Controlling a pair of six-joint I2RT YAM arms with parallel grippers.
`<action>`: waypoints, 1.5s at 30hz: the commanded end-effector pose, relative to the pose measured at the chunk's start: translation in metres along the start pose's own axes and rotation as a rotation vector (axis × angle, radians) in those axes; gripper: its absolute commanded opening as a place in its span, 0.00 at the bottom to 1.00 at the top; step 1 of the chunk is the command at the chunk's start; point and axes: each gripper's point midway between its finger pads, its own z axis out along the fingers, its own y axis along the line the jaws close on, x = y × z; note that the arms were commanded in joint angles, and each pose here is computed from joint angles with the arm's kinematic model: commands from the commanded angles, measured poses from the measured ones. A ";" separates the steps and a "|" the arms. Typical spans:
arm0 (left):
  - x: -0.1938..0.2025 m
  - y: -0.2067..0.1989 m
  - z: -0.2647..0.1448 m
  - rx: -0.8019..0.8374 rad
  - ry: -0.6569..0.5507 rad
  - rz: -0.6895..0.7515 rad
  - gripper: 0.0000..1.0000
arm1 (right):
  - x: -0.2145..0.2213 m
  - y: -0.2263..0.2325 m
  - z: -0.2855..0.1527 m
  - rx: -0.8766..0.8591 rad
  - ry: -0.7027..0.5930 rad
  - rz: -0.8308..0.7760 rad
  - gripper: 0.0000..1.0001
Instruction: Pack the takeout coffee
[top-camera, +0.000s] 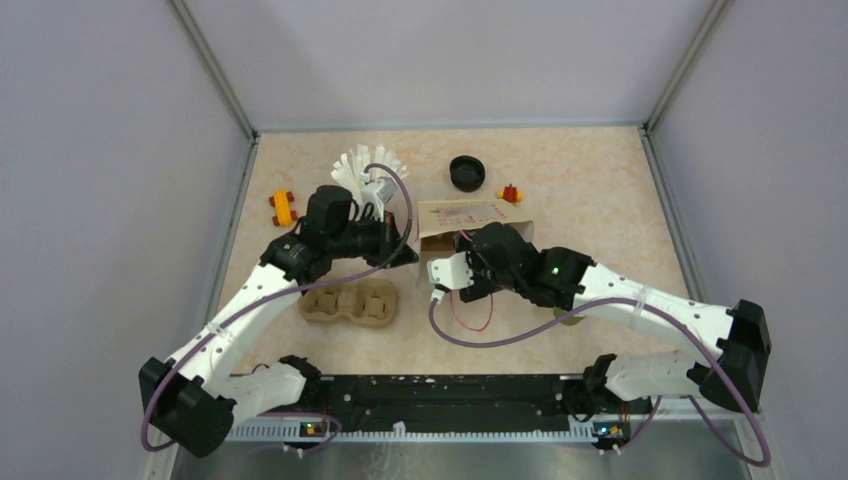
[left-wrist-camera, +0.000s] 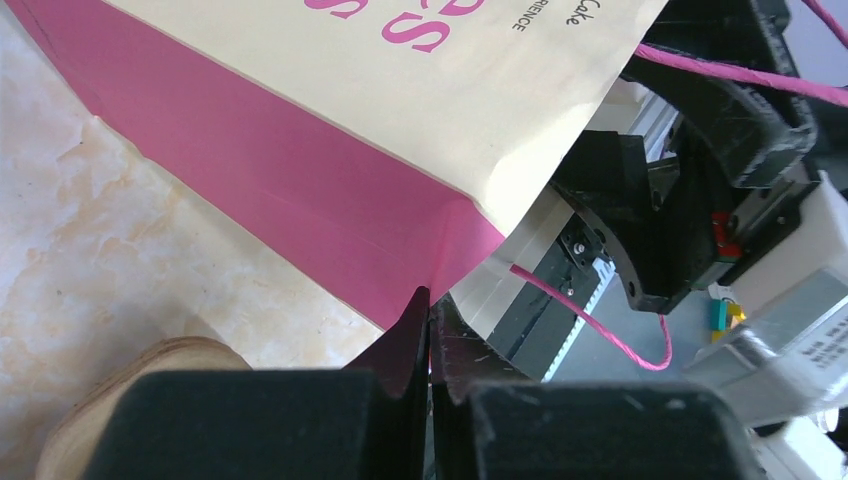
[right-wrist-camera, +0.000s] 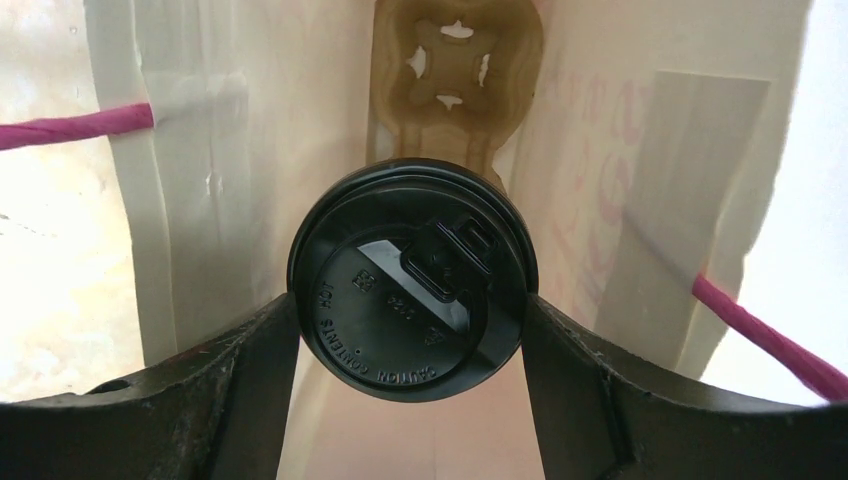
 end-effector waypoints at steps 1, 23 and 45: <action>-0.011 -0.012 -0.003 0.057 -0.036 0.039 0.00 | 0.004 -0.011 -0.002 0.043 0.017 -0.042 0.63; 0.008 -0.009 -0.005 0.055 0.018 0.025 0.00 | -0.002 -0.011 -0.002 -0.021 -0.090 -0.065 0.65; 0.000 -0.011 -0.004 0.065 0.004 0.056 0.00 | 0.028 -0.006 0.014 0.001 -0.108 -0.057 0.63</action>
